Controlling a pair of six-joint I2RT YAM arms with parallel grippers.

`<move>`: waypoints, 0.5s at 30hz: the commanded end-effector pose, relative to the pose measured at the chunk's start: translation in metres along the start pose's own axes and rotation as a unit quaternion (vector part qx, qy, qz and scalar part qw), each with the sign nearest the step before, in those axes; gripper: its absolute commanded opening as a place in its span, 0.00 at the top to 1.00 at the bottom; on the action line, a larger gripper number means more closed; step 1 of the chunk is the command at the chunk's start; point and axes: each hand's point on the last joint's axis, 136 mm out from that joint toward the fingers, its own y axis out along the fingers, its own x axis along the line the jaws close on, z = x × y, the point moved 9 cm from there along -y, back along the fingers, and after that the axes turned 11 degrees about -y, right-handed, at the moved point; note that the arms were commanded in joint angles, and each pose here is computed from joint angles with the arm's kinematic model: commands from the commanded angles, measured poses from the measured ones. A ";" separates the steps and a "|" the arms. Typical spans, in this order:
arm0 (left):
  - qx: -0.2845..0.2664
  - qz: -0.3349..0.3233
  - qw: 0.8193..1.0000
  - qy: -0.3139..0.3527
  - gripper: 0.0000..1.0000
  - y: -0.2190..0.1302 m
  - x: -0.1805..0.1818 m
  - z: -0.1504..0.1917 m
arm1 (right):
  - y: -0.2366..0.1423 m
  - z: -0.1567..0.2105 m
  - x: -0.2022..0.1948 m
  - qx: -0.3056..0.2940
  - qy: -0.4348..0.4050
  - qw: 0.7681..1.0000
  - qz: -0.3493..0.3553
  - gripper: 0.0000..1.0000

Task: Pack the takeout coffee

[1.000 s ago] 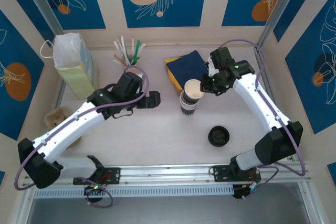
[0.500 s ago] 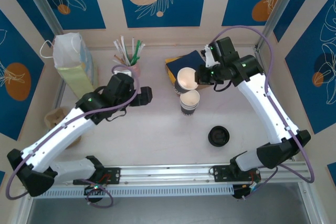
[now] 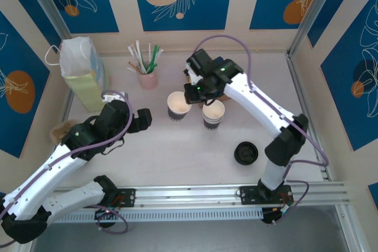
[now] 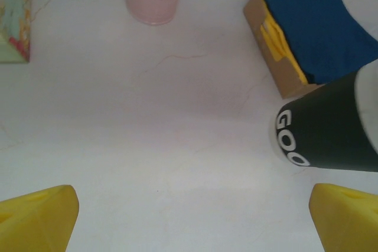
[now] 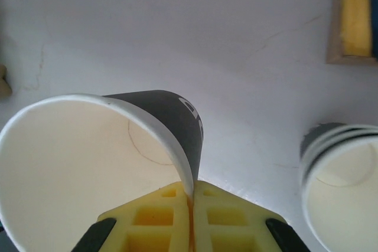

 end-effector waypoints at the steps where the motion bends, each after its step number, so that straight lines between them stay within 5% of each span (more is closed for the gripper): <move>1: 0.009 -0.021 1.000 -0.011 0.00 -0.004 0.015 0.009 | 0.016 -0.006 0.013 0.015 -0.014 1.000 -0.012 0.93; 15: 0.011 -0.021 1.000 -0.021 0.00 -0.011 0.027 0.015 | 0.097 0.002 0.028 0.067 -0.042 0.997 0.016 0.93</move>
